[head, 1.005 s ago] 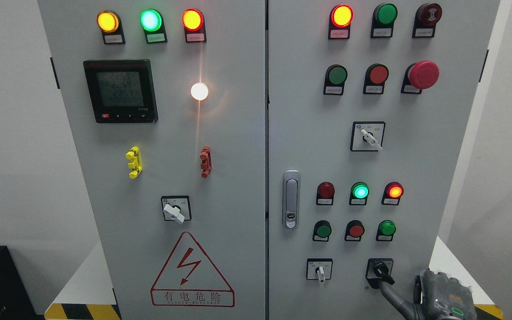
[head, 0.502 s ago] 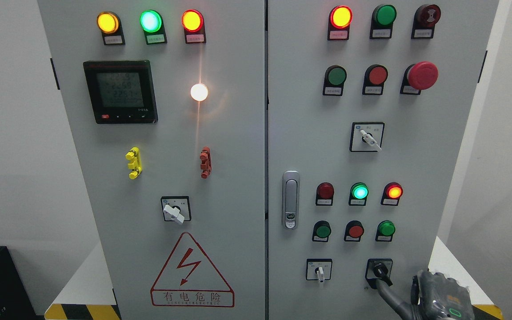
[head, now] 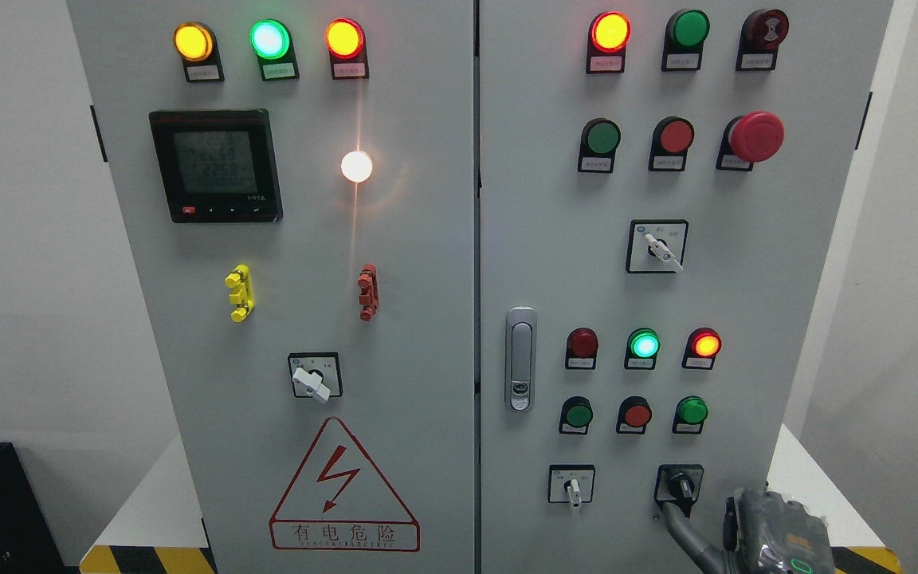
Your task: Flip black knob to close circuit
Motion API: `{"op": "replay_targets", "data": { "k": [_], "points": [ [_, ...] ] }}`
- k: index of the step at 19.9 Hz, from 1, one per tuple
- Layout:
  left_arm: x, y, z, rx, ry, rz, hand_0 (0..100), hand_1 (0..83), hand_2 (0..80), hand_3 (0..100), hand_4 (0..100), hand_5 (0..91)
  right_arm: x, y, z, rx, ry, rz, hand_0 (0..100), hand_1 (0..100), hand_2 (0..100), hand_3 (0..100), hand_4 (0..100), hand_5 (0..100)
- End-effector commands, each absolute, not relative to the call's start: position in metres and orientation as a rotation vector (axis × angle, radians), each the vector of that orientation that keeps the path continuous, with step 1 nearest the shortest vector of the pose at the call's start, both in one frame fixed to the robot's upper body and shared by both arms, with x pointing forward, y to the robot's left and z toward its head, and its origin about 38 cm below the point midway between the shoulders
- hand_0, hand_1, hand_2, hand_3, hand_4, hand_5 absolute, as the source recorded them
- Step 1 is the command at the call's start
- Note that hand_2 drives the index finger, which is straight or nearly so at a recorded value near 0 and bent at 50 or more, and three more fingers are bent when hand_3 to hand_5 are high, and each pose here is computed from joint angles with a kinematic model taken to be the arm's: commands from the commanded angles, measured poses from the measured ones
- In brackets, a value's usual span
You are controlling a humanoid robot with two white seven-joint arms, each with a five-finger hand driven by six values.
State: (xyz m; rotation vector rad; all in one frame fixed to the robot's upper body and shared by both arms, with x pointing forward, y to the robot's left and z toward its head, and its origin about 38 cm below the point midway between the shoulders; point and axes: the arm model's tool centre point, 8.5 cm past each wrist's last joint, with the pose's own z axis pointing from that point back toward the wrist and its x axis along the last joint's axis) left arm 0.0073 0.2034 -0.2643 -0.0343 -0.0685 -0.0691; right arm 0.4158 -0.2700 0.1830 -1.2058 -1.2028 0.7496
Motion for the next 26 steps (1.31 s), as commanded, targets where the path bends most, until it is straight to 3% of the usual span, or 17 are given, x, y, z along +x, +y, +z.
{"op": "replay_targets", "data": {
  "k": [1, 5, 9, 16, 20, 26],
  "points": [
    [0.001, 0.202, -0.265, -0.038, -0.071, -0.067, 12, 55.6, 0.0, 0, 0, 0.0, 0.404, -0.247, 0.188, -1.175, -1.303, 0.756, 0, 0, 85, 100, 89, 92],
    [0.001, 0.202, -0.265, -0.038, -0.071, -0.067, 12, 55.6, 0.0, 0, 0, 0.0, 0.382, -0.245, 0.191, -1.14, -1.363, 0.712, 0, 0, 80, 99, 85, 89],
    [0.001, 0.202, -0.265, -0.038, -0.071, -0.067, 12, 55.6, 0.0, 0, 0, 0.0, 0.36, -0.245, 0.192, -1.027, -1.468, 0.603, 0, 0, 69, 96, 83, 79],
    [0.001, 0.202, -0.265, -0.038, -0.071, -0.067, 12, 55.6, 0.0, 0, 0, 0.0, 0.326, -0.247, 0.179, -0.645, -1.671, 0.281, 0, 0, 53, 81, 70, 56],
    [0.001, 0.202, -0.265, -0.038, -0.071, -0.067, 12, 55.6, 0.0, 0, 0, 0.0, 0.304, -0.248, 0.165, -0.459, -1.673, 0.171, 0, 0, 46, 73, 66, 54],
    [0.001, 0.203, -0.265, -0.036, -0.07, -0.067, 12, 55.6, 0.0, 0, 0, 0.0, 0.285, -0.248, 0.149, -0.201, -1.712, -0.018, 0, 0, 33, 52, 50, 47]
  ]
}}
